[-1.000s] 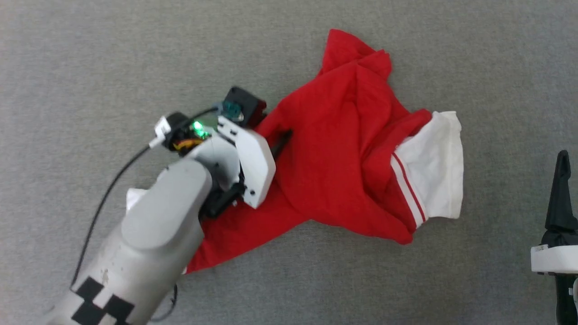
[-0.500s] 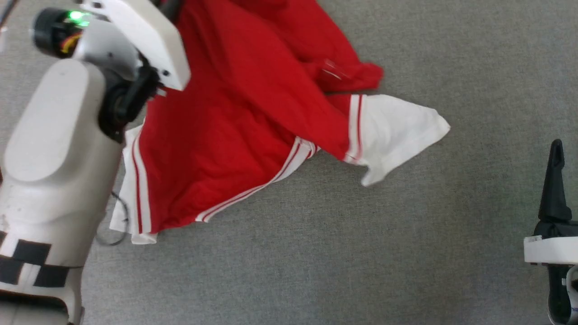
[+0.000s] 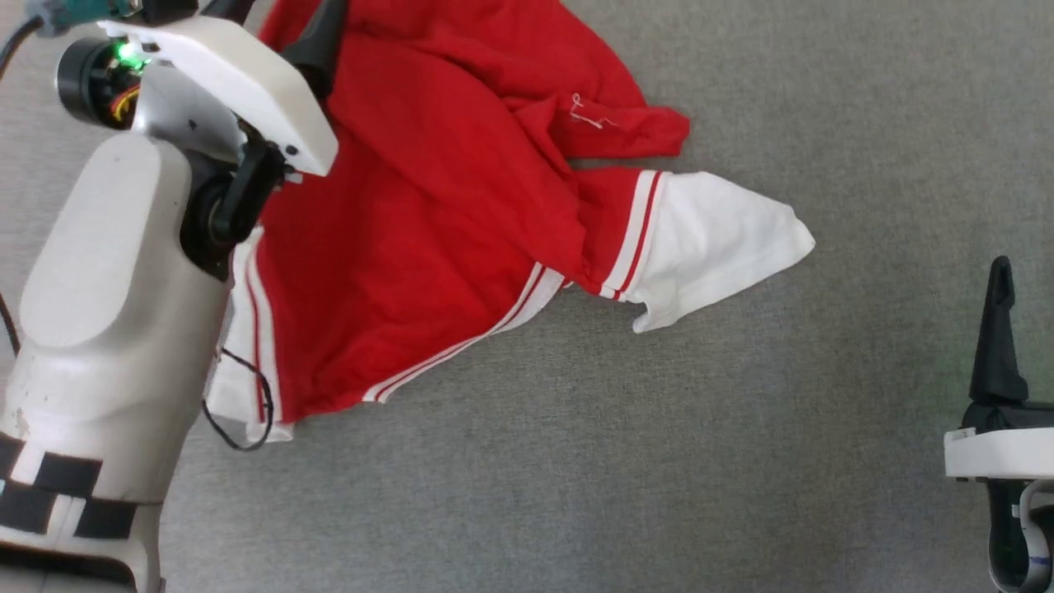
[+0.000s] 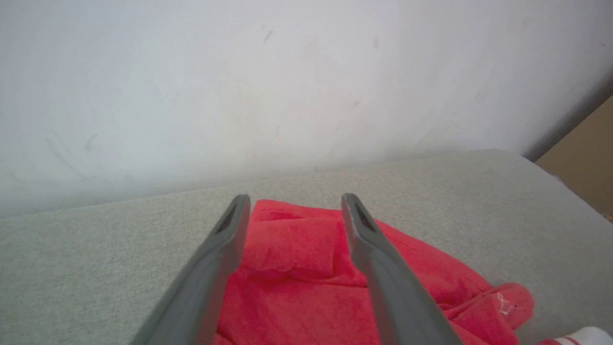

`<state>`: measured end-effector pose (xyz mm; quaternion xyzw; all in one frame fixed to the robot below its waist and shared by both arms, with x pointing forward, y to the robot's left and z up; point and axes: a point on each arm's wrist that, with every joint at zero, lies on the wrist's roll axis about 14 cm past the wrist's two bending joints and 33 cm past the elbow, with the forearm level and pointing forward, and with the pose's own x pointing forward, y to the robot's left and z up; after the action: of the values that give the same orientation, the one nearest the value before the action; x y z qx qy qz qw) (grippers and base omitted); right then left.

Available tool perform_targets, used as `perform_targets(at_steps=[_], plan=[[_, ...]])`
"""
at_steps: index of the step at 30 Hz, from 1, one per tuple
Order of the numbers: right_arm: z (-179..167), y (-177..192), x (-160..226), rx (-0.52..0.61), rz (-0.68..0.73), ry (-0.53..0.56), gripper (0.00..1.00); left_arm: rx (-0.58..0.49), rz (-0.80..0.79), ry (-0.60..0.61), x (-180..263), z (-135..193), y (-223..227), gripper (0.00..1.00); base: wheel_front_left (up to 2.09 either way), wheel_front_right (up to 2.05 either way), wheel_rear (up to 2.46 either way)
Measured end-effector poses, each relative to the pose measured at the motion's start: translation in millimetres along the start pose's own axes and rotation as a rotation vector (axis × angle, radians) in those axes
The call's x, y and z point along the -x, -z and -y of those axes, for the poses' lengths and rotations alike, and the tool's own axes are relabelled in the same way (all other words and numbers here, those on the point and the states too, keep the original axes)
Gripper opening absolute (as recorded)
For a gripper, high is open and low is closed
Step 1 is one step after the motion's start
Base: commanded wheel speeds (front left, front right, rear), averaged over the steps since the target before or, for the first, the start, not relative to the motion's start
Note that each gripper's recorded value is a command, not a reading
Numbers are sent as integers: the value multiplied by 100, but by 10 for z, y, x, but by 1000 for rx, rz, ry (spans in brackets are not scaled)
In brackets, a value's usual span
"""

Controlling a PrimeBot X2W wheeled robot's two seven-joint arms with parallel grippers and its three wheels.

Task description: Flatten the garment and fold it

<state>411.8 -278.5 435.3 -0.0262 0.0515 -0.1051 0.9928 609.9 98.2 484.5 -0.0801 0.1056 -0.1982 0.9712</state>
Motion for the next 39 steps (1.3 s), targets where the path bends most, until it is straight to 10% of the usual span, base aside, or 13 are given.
perform_targets(at_steps=[11,23,39], plan=[[-73,-289,123,-25,69,-29,100,-30,343,-34,921,33,-694,100,0,0,0],[-381,-465,196,-50,105,-124,100,73,510,-392,2310,-117,-424,100,0,0,0],[-1971,-101,416,147,-150,-594,100,31,411,-520,2797,-223,46,100,0,0,0]])
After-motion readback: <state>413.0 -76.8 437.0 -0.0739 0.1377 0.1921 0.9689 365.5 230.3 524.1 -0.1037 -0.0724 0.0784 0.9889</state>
